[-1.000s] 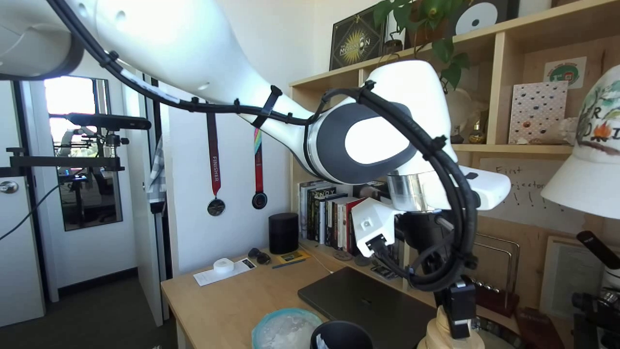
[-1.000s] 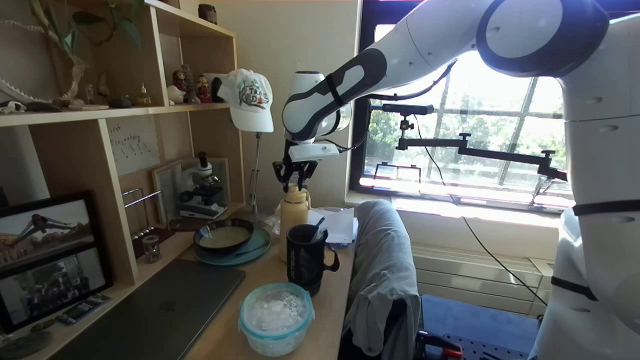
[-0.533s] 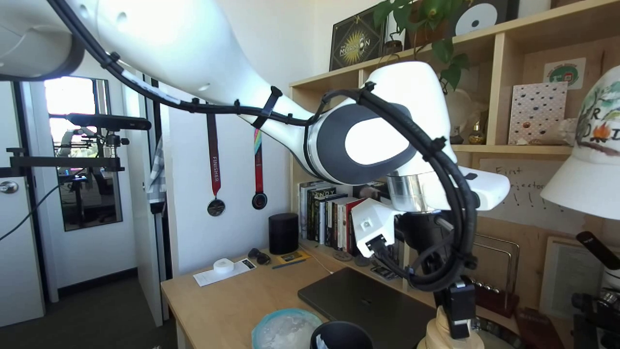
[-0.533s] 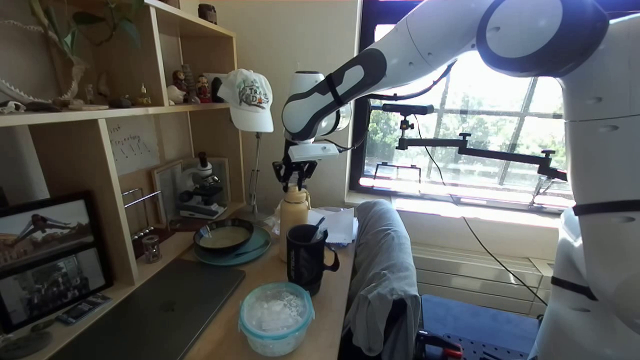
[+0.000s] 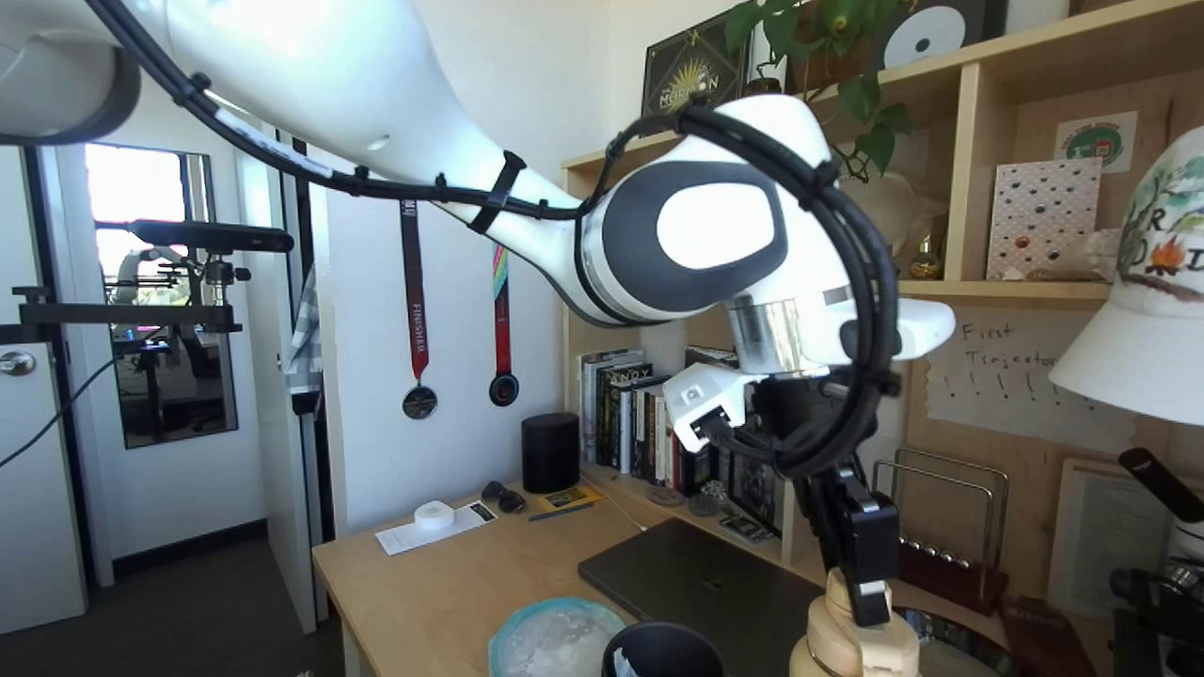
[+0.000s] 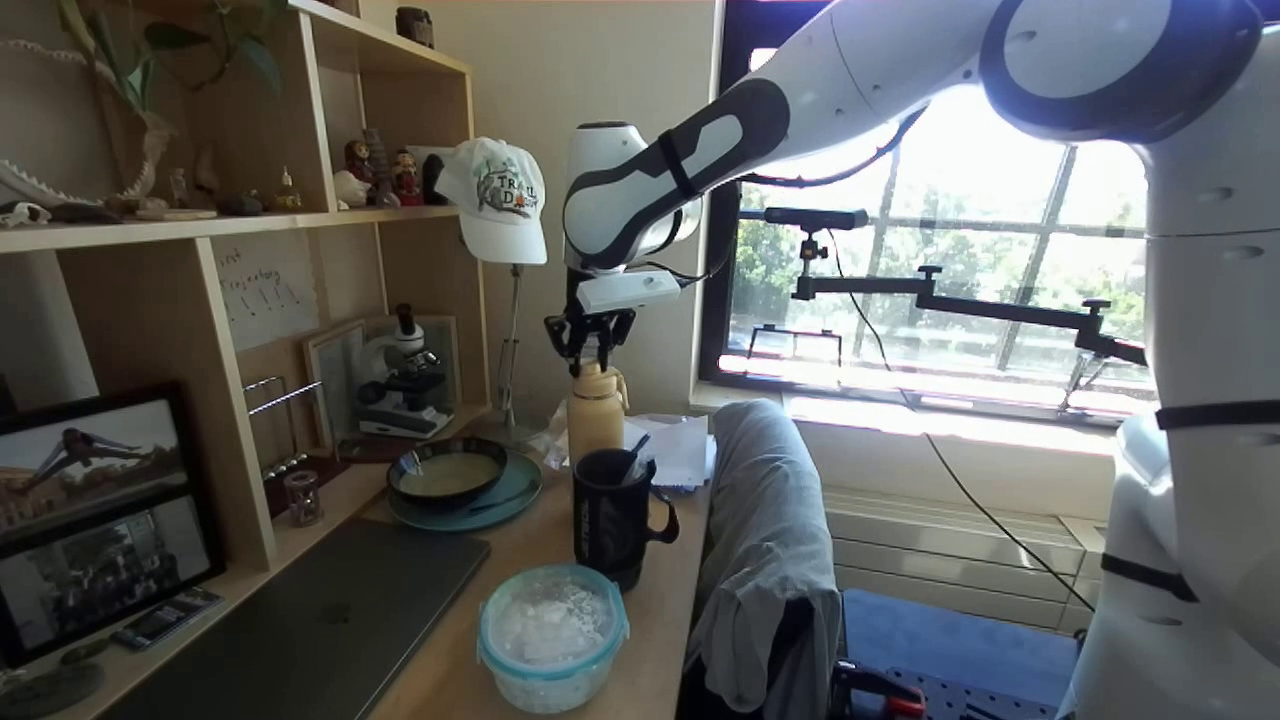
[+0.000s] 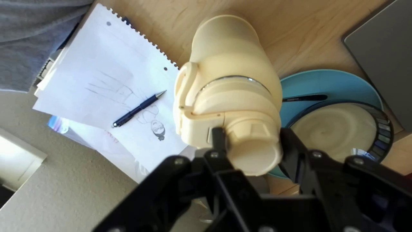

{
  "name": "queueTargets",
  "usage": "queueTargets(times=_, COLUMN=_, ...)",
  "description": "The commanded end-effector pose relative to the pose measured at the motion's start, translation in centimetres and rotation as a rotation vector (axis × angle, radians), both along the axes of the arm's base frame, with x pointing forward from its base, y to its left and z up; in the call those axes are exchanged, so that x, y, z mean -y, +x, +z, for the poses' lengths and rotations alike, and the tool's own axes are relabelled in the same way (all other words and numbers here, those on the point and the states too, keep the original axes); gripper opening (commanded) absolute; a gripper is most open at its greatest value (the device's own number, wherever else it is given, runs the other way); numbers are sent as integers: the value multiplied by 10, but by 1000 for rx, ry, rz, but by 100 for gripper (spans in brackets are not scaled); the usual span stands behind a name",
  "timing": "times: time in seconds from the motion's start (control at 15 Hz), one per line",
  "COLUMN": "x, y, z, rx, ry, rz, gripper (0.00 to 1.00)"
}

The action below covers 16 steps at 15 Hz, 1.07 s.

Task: Move the bottle to the left side of the desk

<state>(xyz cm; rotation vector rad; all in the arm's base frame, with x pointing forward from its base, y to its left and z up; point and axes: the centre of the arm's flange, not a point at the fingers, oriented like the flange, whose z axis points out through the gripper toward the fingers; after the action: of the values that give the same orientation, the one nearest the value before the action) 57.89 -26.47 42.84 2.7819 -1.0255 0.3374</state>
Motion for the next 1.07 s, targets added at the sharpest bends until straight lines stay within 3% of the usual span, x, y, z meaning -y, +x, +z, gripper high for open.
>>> queueTargets(times=0.0, x=-21, y=-13, z=49, rx=23, ry=-41, rz=-4, gripper=20)
queueTargets(times=0.47, x=-104, y=-14, z=136, rx=51, ry=-132, rz=144, gripper=20)
queueTargets(times=0.8, x=-202, y=-7, z=174, rx=85, ry=-201, rz=323, gripper=20)
queueTargets(times=1.0, x=-267, y=-4, z=176, rx=105, ry=-221, rz=456, gripper=20)
